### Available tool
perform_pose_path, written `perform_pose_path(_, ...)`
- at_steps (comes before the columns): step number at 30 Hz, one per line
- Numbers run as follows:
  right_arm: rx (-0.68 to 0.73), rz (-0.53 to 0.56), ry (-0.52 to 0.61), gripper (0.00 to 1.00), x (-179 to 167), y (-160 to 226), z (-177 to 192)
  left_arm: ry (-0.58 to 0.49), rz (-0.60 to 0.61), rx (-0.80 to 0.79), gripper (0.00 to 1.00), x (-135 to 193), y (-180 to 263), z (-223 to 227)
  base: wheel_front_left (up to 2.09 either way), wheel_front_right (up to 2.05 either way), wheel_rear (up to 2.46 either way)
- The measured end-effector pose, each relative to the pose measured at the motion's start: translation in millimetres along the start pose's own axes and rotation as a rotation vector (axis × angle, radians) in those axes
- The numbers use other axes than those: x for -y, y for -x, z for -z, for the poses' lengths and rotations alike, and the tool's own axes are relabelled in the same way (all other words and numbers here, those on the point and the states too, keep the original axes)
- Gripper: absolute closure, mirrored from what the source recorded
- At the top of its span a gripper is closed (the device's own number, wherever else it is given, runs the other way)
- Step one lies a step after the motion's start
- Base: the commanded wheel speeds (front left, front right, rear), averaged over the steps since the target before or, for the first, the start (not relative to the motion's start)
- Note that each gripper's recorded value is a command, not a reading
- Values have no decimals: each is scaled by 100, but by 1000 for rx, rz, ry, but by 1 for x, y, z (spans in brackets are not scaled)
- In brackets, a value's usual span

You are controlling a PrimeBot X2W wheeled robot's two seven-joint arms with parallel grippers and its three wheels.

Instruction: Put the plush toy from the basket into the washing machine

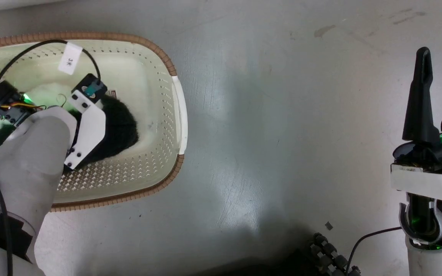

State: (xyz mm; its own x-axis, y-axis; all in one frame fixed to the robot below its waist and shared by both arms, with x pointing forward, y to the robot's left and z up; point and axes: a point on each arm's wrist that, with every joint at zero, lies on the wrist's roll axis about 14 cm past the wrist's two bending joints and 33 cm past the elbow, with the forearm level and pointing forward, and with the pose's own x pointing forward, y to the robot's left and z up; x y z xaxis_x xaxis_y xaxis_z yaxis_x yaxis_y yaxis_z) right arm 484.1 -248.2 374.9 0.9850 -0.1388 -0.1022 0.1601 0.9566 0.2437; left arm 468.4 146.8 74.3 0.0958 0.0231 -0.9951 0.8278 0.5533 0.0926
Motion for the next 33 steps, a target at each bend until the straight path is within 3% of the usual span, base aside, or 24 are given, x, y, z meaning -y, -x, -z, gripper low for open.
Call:
perform_pose_path(12, 48, 4, -26, 0, -5, 17, -35, 74, -25, 161, 100, 8, 59, -11, 0, 0, 0)
perform_pose_path(21, 88, -20, -35, 0, -17, 39, -62, 104, -67, 360, 100, 11, 125, -42, 0, 0, 0)
perform_pose_path(33, 152, -69, -51, 0, -36, 67, -94, 167, -166, 623, 100, 11, 208, -45, 0, 0, 0)
